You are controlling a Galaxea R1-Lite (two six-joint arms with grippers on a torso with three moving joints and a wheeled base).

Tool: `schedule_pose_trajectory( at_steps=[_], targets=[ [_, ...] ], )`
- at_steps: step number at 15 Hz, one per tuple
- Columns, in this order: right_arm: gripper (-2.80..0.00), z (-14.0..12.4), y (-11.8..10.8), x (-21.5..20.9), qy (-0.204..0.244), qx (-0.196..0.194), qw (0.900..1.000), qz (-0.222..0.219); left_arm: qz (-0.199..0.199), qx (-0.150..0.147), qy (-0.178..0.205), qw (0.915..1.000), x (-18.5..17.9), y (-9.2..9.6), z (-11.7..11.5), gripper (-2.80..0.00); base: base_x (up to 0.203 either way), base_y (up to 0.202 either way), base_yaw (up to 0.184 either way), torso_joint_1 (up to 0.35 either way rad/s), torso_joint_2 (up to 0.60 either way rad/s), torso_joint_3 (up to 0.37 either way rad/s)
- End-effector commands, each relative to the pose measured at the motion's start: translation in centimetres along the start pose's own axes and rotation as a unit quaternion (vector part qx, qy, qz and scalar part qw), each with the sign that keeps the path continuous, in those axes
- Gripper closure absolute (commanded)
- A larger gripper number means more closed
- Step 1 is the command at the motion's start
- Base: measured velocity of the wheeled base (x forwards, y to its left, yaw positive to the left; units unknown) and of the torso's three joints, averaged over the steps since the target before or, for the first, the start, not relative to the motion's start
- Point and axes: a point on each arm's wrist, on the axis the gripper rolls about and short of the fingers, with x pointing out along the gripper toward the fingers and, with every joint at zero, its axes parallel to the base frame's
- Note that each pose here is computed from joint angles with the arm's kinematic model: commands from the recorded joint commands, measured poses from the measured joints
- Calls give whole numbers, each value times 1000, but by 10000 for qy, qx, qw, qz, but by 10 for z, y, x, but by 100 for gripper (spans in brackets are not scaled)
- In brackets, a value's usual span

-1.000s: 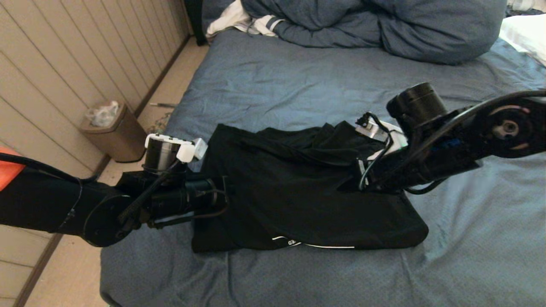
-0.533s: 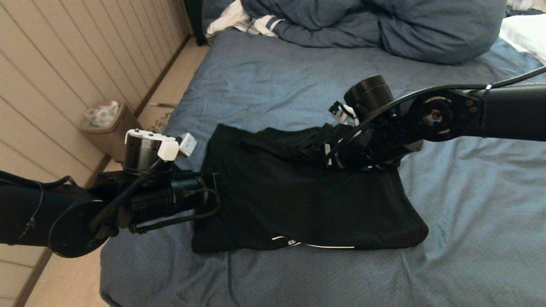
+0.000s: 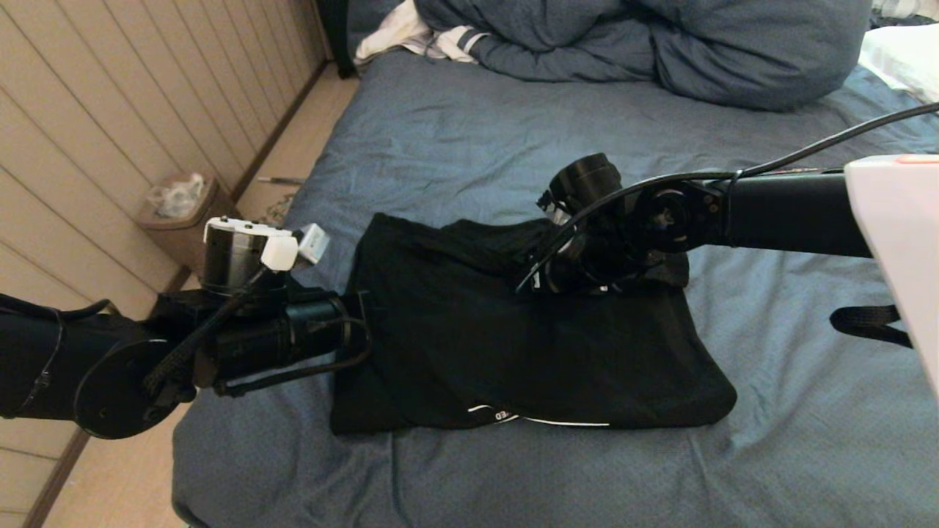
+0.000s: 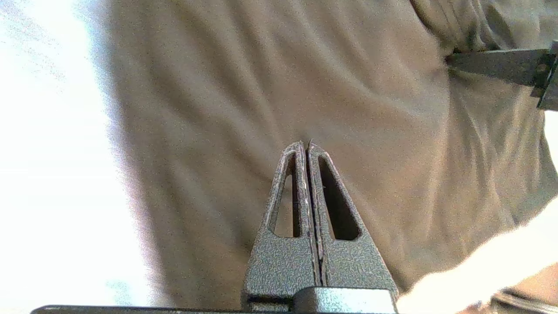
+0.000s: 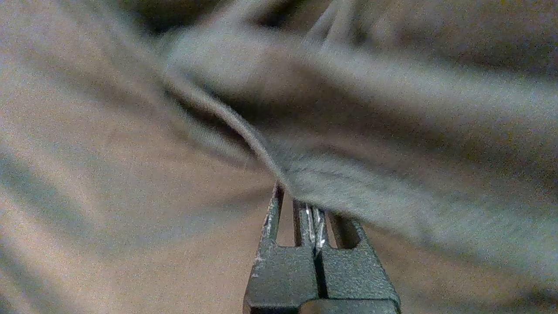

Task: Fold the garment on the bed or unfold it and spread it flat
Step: Fold the black T-shirt

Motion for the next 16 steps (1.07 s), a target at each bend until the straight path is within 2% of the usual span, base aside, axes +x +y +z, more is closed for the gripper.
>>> schedule_pose_trajectory(
  at_steps=[1,2,5,9,12,14,16],
  targets=[
    [0,11,1,13,-353,85,9992,-152,46,-29,-110,9999,-2,4,6,0,0,0,0,0,0,0],
    [0,15,2,14,-596,104,9981,-148,49,-30,-104,9999,-2,4,5,0,0,0,0,0,0,0],
    [0,26,-1,7,-1124,87,9924,-499,47,-31,-93,9999,0,5,3,0,0,0,0,0,0,0],
    [0,35,22,-17,-1862,-122,9803,-646,6,8,-186,9998,2,6,2,0,0,0,0,0,0,0],
    [0,42,20,-12,-2205,-216,9727,-689,11,5,-167,9999,4,7,1,0,0,0,0,0,0,0],
    [0,41,18,3,-2258,-326,9709,-725,43,-12,-107,9999,8,9,-2,0,0,0,0,0,0,0],
    [0,46,7,13,-2467,-241,9655,-799,51,-11,-85,10000,10,9,-3,0,0,0,0,0,0,0]
  ],
)
